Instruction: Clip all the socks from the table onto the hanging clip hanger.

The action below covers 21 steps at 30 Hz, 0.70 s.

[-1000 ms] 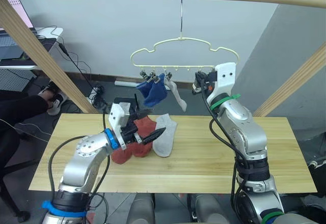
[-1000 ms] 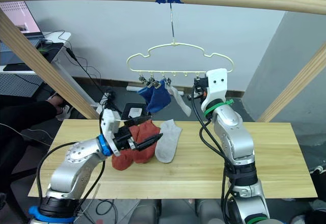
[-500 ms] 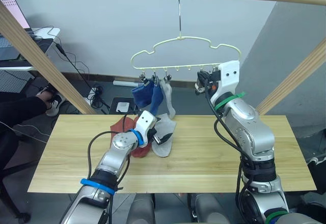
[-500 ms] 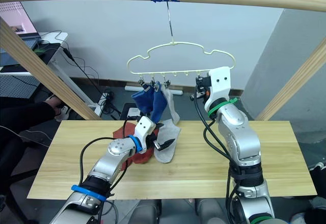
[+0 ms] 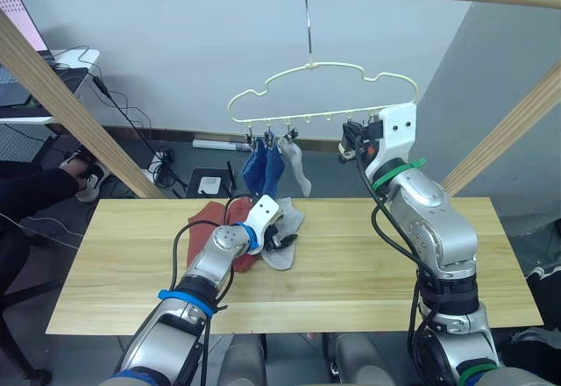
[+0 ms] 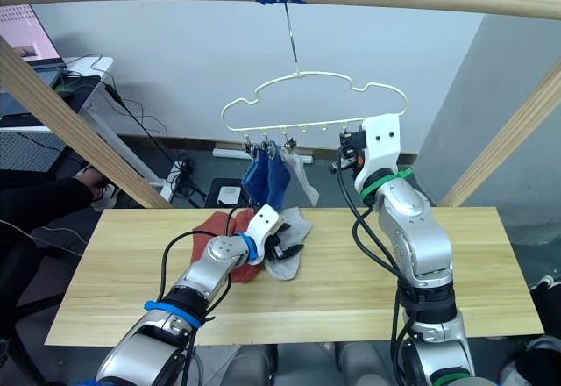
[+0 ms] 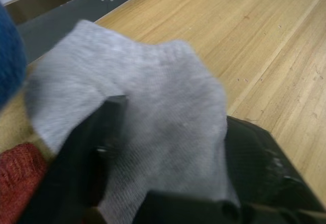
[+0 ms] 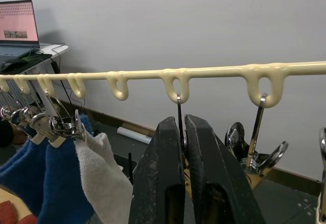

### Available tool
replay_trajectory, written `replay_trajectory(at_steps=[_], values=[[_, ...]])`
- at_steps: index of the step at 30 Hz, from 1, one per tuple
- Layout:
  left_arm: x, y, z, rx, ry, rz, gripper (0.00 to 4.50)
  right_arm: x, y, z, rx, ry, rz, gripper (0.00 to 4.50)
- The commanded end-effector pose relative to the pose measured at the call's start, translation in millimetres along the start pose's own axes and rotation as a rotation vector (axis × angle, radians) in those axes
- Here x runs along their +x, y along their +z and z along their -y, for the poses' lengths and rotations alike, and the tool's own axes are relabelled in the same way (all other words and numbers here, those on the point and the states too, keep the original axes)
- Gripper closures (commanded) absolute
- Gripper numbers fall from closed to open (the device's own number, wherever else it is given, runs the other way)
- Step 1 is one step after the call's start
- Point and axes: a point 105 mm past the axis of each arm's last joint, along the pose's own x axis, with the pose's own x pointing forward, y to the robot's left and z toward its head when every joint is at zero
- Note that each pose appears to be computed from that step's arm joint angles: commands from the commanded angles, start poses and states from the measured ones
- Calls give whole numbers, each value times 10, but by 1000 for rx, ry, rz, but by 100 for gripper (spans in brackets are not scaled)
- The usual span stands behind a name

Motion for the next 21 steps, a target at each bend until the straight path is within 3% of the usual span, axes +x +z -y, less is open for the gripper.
replay_trajectory(at_steps=[1,8,11,15,21], values=[[1,10,76,27,-20,22,235,-35,97,63,-4,-19,32,450],[-71,75,151,52,-37,82,446,-34,89,71,-8,-15,28,450],[-132,159,208,66,-60,138,449,-43,81,73,-6,-10,24,450],[-501,642,185,228,-44,412,449,-87,6,105,131,39,-56,450],[-835,1000,53,404,79,630,449,-150,59,244,353,26,-114,450]])
